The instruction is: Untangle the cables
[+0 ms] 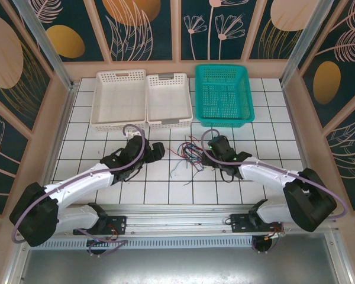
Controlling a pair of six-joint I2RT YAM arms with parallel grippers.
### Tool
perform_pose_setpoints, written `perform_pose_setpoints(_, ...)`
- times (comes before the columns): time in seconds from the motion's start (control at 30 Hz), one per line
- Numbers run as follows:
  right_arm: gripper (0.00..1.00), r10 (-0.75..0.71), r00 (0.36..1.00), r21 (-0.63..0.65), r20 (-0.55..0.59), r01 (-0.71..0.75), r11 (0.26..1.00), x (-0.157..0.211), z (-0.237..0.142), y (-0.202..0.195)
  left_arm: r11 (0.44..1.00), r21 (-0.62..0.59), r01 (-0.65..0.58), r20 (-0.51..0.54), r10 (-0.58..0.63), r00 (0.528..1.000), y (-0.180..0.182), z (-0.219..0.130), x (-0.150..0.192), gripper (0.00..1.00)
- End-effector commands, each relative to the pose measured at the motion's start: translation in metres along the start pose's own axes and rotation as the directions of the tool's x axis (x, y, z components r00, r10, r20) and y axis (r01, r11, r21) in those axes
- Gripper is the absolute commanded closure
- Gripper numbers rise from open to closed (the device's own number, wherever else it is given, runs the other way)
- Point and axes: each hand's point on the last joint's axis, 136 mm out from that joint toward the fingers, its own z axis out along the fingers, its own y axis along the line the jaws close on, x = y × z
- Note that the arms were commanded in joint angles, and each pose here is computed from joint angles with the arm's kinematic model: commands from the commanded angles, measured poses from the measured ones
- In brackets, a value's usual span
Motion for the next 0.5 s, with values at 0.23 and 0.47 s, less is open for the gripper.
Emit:
perform_pose_setpoints(0.23, 0.49, 0.036, 0.999, 0.044, 0.033, -0.038, 0.998, -0.017, 0.016, -0.007, 0.999, 0.045, 0.027, 0.037, -0.029, 0.999, -0.019, -0.002, -0.011, 0.05)
perform_pose_setpoints(0.47, 0.55, 0.033, 0.999, 0.065, 0.0, -0.033, 0.997, -0.017, 0.033, -0.008, 0.998, 0.057, 0.024, 0.027, -0.026, 0.999, -0.025, 0.0, -0.009, 0.05)
